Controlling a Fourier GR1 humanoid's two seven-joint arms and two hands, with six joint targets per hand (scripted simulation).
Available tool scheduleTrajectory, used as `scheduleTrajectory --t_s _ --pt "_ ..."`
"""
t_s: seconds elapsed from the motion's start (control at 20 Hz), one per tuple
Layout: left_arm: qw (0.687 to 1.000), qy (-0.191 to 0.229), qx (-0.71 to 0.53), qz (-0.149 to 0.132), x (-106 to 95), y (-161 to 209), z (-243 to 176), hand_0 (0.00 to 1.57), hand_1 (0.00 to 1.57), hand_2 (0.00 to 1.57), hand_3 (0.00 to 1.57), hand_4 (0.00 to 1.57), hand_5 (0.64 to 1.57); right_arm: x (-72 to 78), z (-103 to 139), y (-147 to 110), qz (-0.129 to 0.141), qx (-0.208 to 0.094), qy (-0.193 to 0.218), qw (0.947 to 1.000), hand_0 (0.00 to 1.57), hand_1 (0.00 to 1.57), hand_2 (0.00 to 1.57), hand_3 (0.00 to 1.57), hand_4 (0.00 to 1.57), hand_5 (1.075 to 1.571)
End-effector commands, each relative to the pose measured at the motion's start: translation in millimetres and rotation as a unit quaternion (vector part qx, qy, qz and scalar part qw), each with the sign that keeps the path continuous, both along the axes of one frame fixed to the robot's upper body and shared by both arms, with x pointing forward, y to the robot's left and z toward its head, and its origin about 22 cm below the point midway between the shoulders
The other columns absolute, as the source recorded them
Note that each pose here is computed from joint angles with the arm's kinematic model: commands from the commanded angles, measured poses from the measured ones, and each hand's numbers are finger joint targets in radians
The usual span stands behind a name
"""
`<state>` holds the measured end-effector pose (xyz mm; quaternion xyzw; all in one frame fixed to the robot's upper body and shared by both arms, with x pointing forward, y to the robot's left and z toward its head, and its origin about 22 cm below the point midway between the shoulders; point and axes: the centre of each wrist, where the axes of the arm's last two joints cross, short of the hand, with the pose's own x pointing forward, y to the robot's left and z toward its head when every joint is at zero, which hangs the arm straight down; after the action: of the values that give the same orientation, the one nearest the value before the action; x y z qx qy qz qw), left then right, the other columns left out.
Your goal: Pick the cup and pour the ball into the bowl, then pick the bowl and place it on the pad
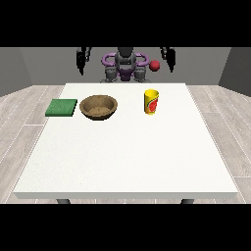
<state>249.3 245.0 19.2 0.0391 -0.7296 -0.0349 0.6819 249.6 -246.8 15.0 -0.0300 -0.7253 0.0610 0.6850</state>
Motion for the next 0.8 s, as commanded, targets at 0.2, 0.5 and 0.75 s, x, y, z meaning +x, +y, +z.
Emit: scheduleTrajectory --t_s 0.2,0.5,0.75 --pt "1.0 0.009 0.018 0.003 0 11 25 0.0 0.0 0.0 0.0 0.0 1.535 2.3 30 -6 -0.001 -0.009 -0.008 0.9999 0.0 0.0 0.0 0.0 0.62 1.559" --pt "0.99 0.089 -0.106 -0.006 -2 -66 49 0.0 0.0 0.0 0.0 0.0 1.532 -13.0 29 -26 -0.04 0.072 0.06 0.9948 0.0 0.0 0.0 0.0 0.59 1.562" --pt "0.994 0.04 -0.101 -0.014 -4 -54 97 0.0 0.0 0.0 0.0 0.0 1.536 -15.9 49 -49 -0.054 0.076 0.023 0.9954 0.0 0.0 0.0 0.0 0.53 1.562"
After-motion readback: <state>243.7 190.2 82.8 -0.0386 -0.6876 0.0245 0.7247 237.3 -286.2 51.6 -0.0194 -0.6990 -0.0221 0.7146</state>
